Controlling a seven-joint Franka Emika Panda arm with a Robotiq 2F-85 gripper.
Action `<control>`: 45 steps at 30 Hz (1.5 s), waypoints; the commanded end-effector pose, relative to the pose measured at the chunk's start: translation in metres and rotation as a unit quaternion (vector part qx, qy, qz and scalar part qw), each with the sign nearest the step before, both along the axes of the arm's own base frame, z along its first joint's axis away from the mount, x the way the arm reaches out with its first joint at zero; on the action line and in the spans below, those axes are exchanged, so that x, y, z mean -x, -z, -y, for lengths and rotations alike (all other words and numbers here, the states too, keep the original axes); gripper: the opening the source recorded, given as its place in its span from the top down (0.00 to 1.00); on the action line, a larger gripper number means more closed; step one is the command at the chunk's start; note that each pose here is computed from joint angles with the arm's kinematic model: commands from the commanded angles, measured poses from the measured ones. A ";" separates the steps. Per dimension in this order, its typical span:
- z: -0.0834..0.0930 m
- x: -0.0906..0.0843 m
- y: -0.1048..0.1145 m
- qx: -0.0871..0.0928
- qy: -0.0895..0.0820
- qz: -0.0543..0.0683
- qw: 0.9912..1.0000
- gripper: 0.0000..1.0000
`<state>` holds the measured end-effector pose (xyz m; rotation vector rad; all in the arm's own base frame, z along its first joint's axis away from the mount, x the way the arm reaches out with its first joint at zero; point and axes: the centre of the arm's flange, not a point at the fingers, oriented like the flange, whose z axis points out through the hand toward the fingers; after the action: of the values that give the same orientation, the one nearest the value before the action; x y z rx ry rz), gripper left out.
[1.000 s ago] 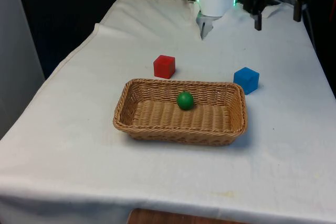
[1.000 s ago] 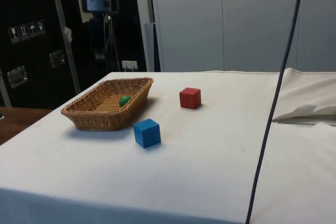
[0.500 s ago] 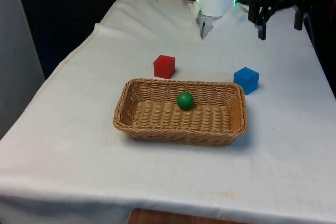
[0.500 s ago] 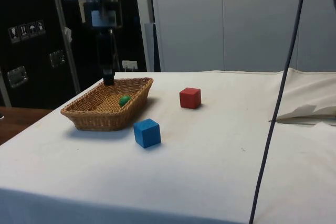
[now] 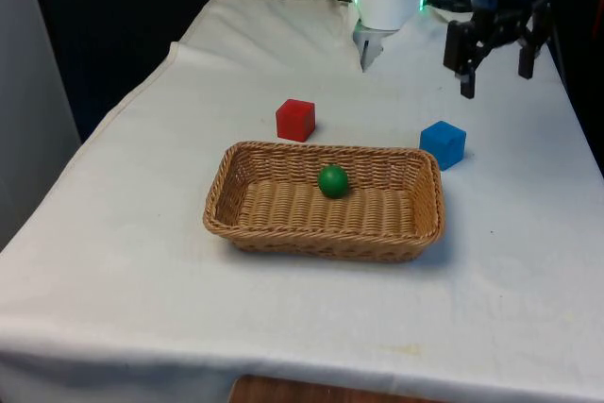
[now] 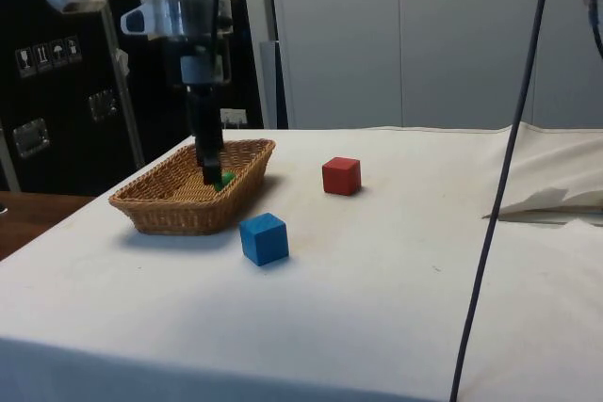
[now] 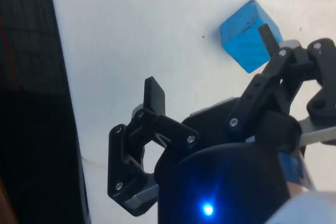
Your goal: Place all non-red objects into the basket.
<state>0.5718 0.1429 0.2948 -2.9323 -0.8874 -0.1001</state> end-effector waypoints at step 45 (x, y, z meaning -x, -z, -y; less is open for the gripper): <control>0.042 0.040 0.083 -0.002 -0.105 0.029 0.994 0.00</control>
<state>0.5320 0.0999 0.2127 -2.8338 -1.1861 -0.1543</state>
